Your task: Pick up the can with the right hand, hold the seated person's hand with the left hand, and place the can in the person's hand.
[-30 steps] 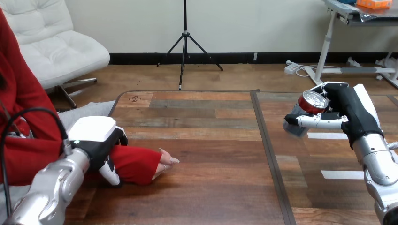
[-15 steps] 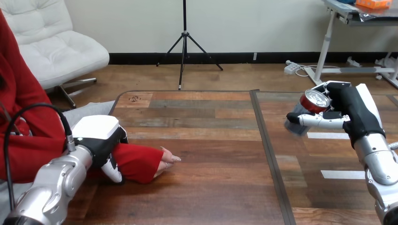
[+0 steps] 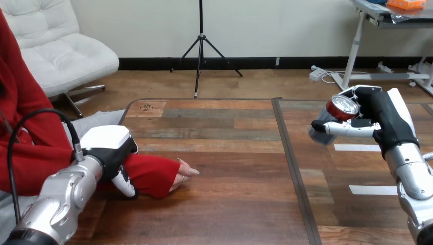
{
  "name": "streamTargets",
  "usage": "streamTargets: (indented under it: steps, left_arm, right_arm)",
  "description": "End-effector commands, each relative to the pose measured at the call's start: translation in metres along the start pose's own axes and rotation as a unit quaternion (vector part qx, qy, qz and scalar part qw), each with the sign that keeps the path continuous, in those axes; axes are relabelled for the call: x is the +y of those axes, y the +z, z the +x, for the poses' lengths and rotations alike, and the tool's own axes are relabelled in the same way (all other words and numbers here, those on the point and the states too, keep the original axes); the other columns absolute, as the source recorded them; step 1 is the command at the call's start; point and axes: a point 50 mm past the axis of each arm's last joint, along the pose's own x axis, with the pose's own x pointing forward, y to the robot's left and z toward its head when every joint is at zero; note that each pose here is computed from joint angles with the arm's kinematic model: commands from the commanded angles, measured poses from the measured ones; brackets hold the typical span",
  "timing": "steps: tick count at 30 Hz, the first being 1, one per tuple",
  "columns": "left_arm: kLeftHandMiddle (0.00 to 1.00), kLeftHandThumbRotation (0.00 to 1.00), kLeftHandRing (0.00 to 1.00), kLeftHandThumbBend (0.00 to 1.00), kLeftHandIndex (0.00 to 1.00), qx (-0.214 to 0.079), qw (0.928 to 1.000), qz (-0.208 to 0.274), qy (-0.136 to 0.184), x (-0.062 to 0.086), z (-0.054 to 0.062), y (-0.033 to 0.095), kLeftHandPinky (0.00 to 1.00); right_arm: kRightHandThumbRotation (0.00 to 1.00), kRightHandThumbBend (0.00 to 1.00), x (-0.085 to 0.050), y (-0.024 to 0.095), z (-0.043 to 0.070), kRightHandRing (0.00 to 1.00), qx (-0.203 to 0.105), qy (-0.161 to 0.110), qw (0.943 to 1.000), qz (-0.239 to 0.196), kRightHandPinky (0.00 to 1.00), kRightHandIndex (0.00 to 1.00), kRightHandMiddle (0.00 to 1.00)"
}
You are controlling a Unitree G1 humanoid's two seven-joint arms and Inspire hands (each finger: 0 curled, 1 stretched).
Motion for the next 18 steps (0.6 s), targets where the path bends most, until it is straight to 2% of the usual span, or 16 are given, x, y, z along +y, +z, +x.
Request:
streamTargets:
  steps: [1, 10, 18]
  left_arm:
    - [0.36, 0.01, 0.29, 0.74, 0.39, -0.003, 1.0000, -0.004, -0.006, 0.0039, 0.0051, 0.0072, 0.24]
    - [0.32, 0.00, 0.23, 0.71, 0.37, -0.002, 0.9999, -0.013, 0.003, 0.0056, 0.0048, 0.0053, 0.18]
    - [0.33, 0.00, 0.25, 0.71, 0.37, 0.003, 0.9997, -0.022, 0.006, 0.0071, 0.0049, 0.0037, 0.18]
  right_arm:
    - [0.00, 0.87, -0.0071, 0.0317, 0.0151, 0.32, -0.066, -0.023, 0.9974, 0.015, 0.27, 0.44, 0.39]
    - [0.00, 0.87, -0.0066, 0.0315, 0.0148, 0.31, -0.066, -0.023, 0.9974, 0.016, 0.27, 0.44, 0.38]
    - [0.00, 0.87, -0.0064, 0.0308, 0.0145, 0.30, -0.065, -0.022, 0.9975, 0.014, 0.25, 0.44, 0.38]
